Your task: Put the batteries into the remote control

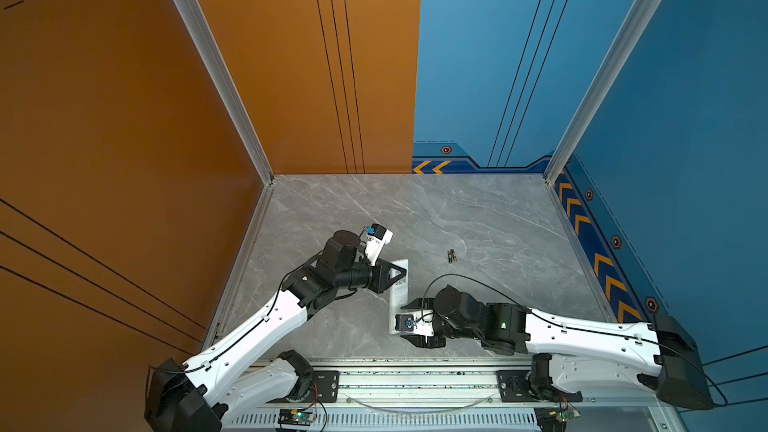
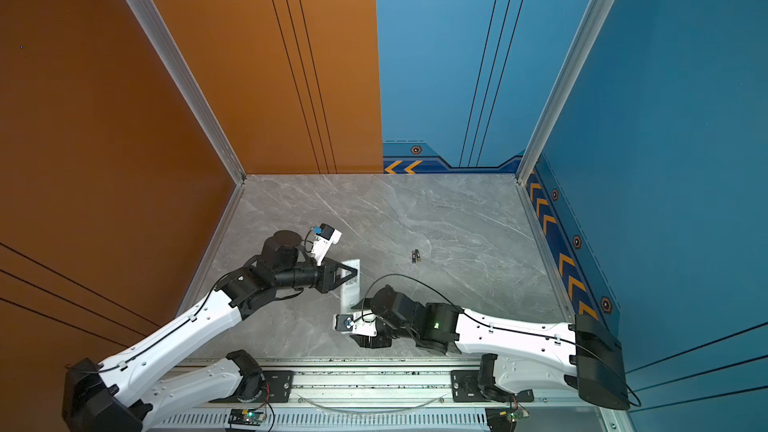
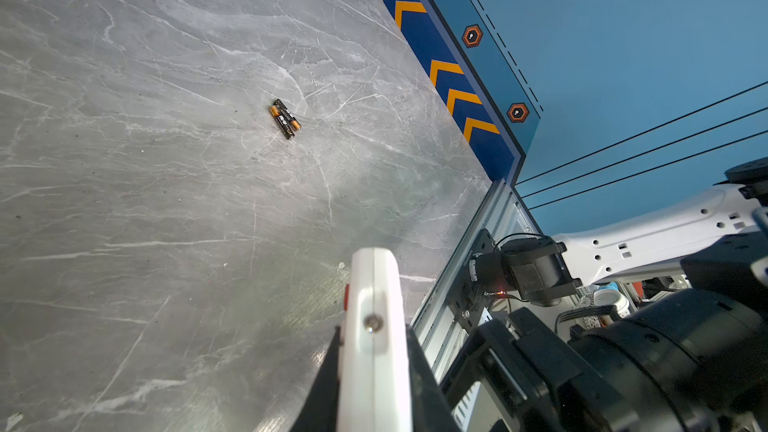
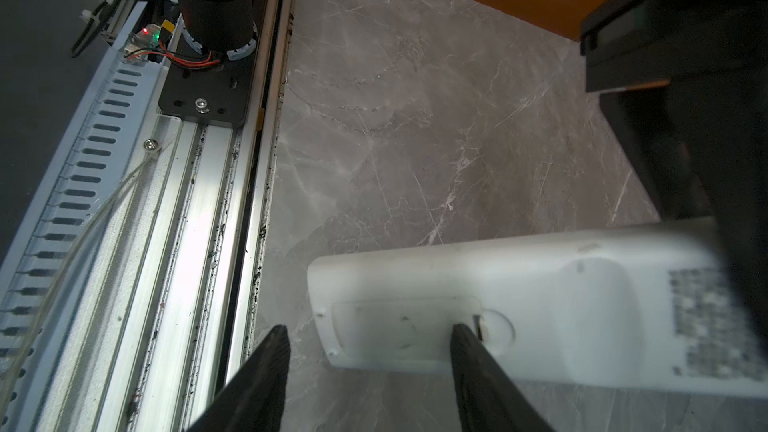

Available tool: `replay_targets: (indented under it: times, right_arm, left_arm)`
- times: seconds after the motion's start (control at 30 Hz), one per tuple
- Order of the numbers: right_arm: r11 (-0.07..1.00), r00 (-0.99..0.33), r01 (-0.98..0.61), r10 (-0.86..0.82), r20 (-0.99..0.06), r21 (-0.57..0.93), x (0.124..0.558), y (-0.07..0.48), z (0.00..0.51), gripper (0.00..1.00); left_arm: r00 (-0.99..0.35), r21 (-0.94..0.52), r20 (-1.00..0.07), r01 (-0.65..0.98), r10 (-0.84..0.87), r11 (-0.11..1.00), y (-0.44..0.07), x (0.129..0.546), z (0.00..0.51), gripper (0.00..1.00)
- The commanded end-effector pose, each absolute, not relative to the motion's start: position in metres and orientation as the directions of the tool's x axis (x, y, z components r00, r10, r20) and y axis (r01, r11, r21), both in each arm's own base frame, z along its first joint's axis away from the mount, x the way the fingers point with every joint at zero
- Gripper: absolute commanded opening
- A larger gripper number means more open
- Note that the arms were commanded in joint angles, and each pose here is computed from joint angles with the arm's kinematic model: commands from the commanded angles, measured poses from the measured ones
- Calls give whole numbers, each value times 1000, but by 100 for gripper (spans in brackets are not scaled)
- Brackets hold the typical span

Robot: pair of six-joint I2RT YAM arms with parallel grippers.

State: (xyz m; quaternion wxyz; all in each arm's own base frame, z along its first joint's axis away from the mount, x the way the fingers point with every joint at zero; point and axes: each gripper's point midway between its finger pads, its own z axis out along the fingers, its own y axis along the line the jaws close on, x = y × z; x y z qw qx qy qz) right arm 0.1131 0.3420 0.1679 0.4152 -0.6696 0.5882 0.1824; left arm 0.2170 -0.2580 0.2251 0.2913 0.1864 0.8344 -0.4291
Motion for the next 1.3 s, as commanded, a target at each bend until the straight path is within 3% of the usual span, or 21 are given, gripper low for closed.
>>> replay_targets:
  times: [0.0,0.5,1.27]
  right_arm:
    - [30,232,-946,-633,-738,-324,110,344,172,59]
    - [112,256,-925,-523,-813,-363,118,341,203,65]
    - [82,216,-945,-571,-792,-317,124,350,172,62]
  left_arm:
    - [-734,-589,-677,584,53,559,-257,222,240,0]
    - [-738,-591,-673,582,57,559,-258,218,238,0]
    - [-727,-612,-686,593,22,523,-259,215,250,0]
